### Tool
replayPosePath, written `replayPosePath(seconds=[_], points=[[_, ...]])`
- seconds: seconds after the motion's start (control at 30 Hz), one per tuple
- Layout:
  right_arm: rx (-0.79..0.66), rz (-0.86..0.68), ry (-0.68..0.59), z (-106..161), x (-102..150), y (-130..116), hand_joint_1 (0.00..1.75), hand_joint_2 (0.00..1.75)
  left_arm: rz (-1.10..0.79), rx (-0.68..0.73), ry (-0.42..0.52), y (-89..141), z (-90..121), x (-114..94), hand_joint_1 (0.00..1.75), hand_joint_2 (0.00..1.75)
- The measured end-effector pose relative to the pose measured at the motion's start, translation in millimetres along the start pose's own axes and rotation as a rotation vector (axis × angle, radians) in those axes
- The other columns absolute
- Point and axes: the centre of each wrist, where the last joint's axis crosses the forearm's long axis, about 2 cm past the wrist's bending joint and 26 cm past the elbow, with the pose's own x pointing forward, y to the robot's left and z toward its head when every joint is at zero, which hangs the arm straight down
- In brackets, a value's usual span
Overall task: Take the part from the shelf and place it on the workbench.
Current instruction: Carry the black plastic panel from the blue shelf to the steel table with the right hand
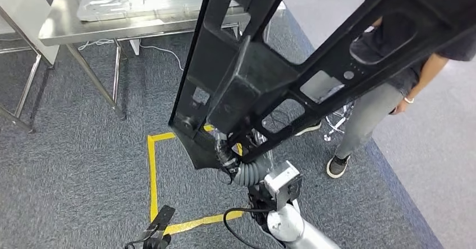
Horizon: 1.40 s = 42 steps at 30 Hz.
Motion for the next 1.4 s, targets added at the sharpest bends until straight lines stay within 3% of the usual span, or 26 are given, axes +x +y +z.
replayPosePath(seconds=[1.4], points=[[-0.026, 0.05, 0.004, 4.4, -3.8, -1.8, 1.75, 1.75, -0.082, -0.023, -0.024, 3.1, -1.6, 4.5, 0.0, 1.75]])
